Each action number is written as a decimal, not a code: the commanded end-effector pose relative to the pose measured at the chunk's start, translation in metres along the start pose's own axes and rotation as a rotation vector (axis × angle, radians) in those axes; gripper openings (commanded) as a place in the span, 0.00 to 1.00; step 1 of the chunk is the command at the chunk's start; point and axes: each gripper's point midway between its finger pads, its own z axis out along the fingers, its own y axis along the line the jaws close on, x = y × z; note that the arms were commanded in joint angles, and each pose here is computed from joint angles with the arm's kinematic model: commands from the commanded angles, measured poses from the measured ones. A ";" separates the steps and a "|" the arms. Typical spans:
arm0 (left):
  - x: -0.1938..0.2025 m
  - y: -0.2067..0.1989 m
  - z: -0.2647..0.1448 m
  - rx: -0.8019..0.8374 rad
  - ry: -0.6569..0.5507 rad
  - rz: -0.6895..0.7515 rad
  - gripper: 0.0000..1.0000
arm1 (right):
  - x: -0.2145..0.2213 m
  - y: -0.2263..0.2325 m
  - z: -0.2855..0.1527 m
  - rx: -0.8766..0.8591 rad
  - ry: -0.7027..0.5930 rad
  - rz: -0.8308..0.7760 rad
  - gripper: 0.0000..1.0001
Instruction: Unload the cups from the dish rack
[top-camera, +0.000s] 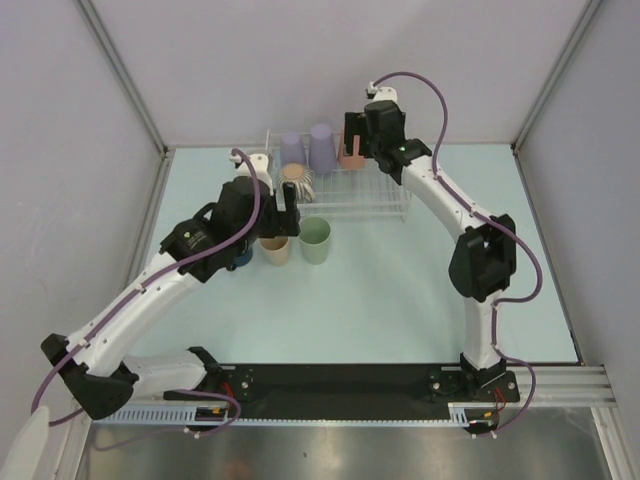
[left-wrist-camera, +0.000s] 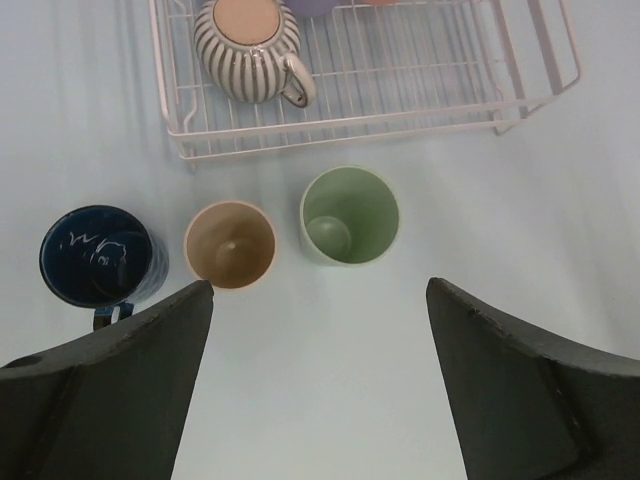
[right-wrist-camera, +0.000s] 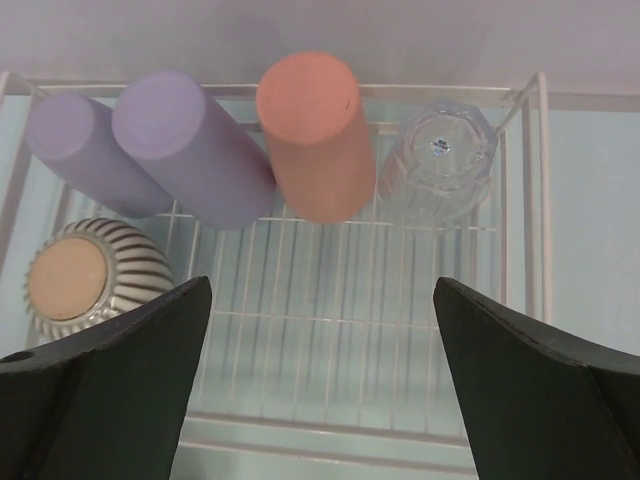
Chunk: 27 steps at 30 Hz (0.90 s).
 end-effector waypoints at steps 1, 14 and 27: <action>-0.006 0.008 -0.014 0.011 -0.061 -0.048 0.93 | -0.022 0.005 0.021 0.041 -0.098 -0.052 0.99; 0.017 0.022 -0.018 -0.002 -0.041 -0.039 0.93 | -0.043 0.030 0.070 0.077 -0.237 -0.182 1.00; 0.038 0.026 -0.007 -0.022 0.002 -0.016 0.93 | -0.020 0.027 0.106 0.110 -0.247 -0.213 1.00</action>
